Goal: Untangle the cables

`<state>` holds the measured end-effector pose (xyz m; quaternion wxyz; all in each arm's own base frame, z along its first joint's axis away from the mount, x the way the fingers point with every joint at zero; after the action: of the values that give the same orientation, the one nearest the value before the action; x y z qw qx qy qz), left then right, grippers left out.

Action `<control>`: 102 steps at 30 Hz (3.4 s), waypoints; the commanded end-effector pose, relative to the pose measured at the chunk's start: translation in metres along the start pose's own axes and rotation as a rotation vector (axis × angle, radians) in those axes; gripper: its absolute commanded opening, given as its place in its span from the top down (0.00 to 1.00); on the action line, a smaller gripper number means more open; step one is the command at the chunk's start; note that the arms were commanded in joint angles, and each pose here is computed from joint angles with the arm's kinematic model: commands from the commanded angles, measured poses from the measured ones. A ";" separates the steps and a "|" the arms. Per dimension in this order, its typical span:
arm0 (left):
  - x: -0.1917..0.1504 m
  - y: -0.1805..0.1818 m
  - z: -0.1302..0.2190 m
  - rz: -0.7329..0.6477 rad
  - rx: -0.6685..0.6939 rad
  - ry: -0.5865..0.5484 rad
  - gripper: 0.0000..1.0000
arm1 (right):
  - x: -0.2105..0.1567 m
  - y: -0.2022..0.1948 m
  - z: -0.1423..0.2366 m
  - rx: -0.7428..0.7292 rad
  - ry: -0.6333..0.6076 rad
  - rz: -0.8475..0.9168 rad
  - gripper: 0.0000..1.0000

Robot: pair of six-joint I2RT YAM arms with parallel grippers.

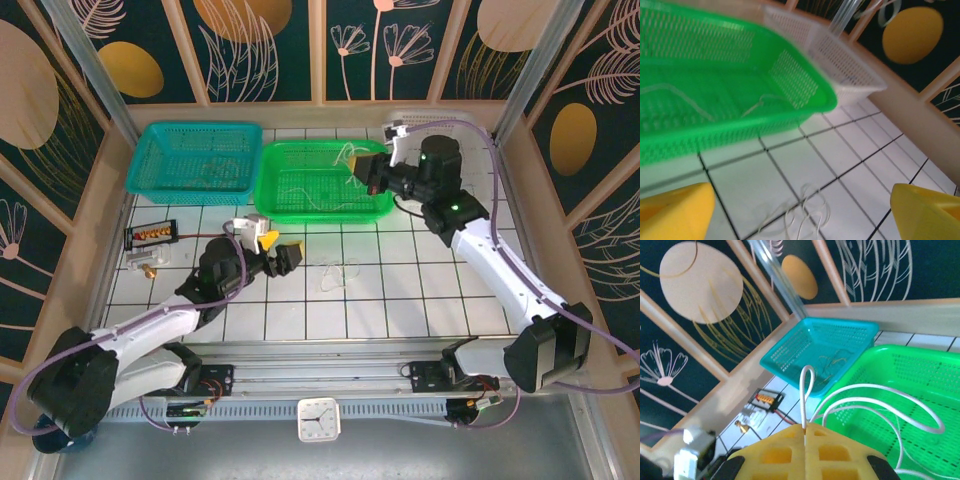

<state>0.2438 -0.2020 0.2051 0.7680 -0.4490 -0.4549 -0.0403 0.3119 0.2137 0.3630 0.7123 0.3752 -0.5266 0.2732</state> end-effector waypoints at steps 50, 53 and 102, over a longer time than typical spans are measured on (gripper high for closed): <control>0.032 -0.042 -0.043 -0.184 -0.185 0.054 0.48 | -0.007 0.093 -0.016 0.179 0.054 0.085 1.00; 0.033 -0.043 -0.044 -0.188 -0.188 0.052 0.57 | -0.006 0.095 -0.014 0.180 0.050 0.086 1.00; 0.037 0.008 -0.016 -0.086 0.164 -0.135 1.00 | 0.006 -0.099 0.029 -0.418 -0.176 -0.167 1.00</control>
<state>0.2700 -0.2088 0.2212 0.7598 -0.4091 -0.5027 -0.0520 0.3713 0.1359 0.3499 0.7544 0.2800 -0.5899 0.0669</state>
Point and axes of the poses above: each hand's point on the last joint's axis, 136 mm out from that joint toward the fingers, its own z axis back along the fingers, its own y axis along the line the jaws close on, x = y × z, the point moved 5 cm from there along z, back along the fingers, and after that the axes turned 13 degrees about z, right-handed, at the moved point
